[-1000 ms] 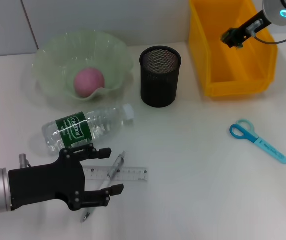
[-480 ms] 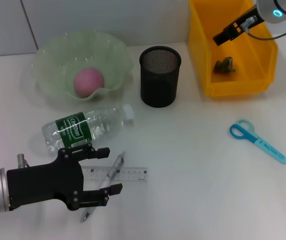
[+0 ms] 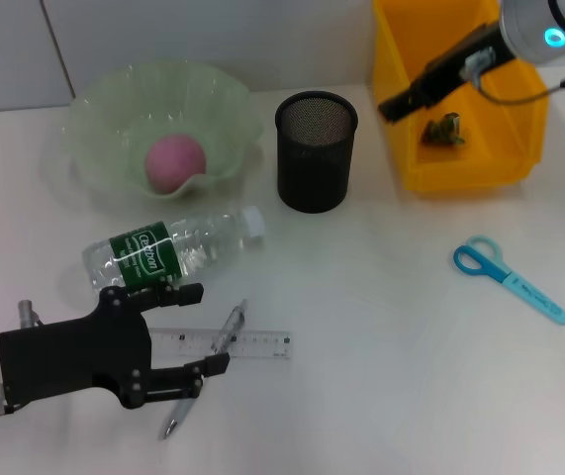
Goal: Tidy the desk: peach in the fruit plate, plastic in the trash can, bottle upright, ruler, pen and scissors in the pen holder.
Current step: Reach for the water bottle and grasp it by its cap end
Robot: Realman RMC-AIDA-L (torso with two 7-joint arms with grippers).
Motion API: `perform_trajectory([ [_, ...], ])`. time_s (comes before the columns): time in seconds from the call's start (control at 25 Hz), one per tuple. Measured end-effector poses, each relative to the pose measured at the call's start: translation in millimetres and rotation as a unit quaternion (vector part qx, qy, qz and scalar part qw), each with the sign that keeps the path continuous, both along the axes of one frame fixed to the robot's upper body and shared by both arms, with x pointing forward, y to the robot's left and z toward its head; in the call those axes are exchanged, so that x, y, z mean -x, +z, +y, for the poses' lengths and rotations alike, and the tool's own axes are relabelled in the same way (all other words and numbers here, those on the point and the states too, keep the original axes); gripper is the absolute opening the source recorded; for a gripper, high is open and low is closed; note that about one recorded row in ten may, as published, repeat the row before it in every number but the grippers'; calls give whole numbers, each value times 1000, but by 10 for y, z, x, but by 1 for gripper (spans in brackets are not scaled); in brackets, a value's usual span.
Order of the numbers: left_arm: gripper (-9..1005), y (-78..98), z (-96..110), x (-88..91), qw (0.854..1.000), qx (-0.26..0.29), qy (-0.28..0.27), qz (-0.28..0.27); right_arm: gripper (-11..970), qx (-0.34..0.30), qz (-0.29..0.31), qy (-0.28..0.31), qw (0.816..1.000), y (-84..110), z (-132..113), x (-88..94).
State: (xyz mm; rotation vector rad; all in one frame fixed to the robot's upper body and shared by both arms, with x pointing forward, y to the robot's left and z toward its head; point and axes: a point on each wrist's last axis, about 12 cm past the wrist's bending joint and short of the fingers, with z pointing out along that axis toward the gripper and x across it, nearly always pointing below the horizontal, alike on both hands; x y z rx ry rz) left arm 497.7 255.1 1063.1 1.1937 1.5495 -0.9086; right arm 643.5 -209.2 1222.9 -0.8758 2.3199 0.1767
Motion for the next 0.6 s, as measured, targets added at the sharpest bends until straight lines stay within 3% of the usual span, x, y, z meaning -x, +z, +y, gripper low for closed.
perform_trajectory([
  [0.28,817,66,180,41,999,4,33,-3,843,-77,27,107,991,-160,-88,425],
  [0.52,817,143,262,48,999,0,47,0,843,-150,-7,172,974,-548,-481,704],
  [0.6,817,316,324,-25,998,-13,58,-5,843,-194,-22,187,963,-754,-669,785],
])
